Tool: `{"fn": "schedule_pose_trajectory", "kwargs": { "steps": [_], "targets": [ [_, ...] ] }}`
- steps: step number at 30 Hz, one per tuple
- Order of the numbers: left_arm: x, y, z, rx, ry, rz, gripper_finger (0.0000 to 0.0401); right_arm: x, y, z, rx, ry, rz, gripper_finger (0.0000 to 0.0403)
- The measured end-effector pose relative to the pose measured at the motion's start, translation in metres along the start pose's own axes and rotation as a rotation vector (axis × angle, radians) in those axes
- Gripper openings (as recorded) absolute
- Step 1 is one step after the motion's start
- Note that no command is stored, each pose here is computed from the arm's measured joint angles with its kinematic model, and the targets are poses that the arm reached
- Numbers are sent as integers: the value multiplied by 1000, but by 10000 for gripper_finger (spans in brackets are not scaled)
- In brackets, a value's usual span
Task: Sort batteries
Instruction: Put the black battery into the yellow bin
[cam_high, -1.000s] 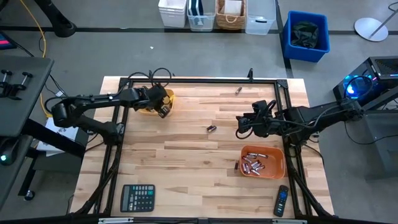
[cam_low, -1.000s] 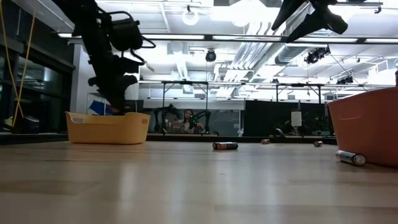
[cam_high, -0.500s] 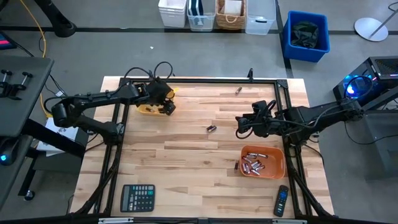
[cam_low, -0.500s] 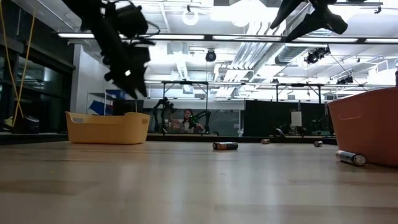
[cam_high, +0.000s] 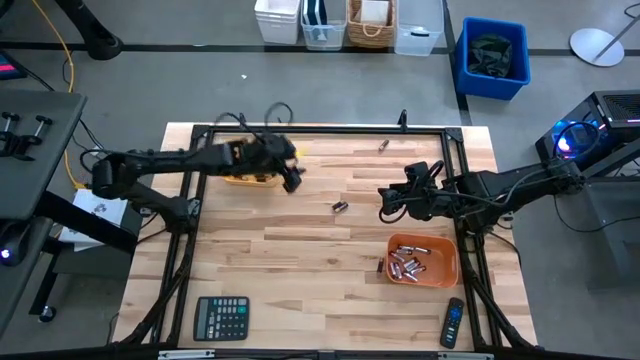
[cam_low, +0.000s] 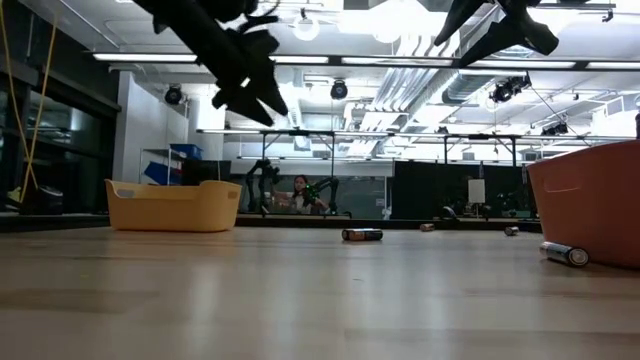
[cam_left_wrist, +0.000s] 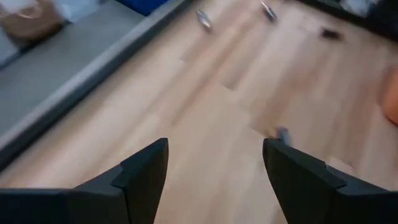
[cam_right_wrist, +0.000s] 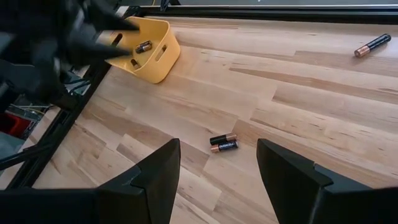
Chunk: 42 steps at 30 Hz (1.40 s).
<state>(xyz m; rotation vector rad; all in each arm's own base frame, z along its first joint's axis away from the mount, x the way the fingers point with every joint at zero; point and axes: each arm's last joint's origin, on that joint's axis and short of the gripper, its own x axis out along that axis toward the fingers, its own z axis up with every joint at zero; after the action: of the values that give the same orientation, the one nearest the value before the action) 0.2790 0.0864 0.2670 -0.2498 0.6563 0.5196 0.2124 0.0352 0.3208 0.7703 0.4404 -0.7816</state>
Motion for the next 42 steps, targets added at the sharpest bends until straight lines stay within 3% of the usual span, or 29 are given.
{"fn": "schedule_pose_trajectory", "kwargs": {
  "steps": [9, 18, 24, 32, 42],
  "targets": [
    [50, -74, -25, -43, 37, -168, 255, 3, -1, 5, 23, -19, -14, 206],
    [83, -114, -11, -9, 76, -221, 255, 4, 1, 6, 42, -23, 12, 206],
    [89, -122, 4, 38, 38, -237, 255, 4, 3, 6, 54, -20, 27, 206],
    [95, -119, 2, 73, 49, -227, 255, 4, 4, 7, 57, -26, 33, 206],
    [145, -112, -39, 23, 188, -93, 255, 5, 4, 6, 55, -30, 28, 206]
  ]
}}
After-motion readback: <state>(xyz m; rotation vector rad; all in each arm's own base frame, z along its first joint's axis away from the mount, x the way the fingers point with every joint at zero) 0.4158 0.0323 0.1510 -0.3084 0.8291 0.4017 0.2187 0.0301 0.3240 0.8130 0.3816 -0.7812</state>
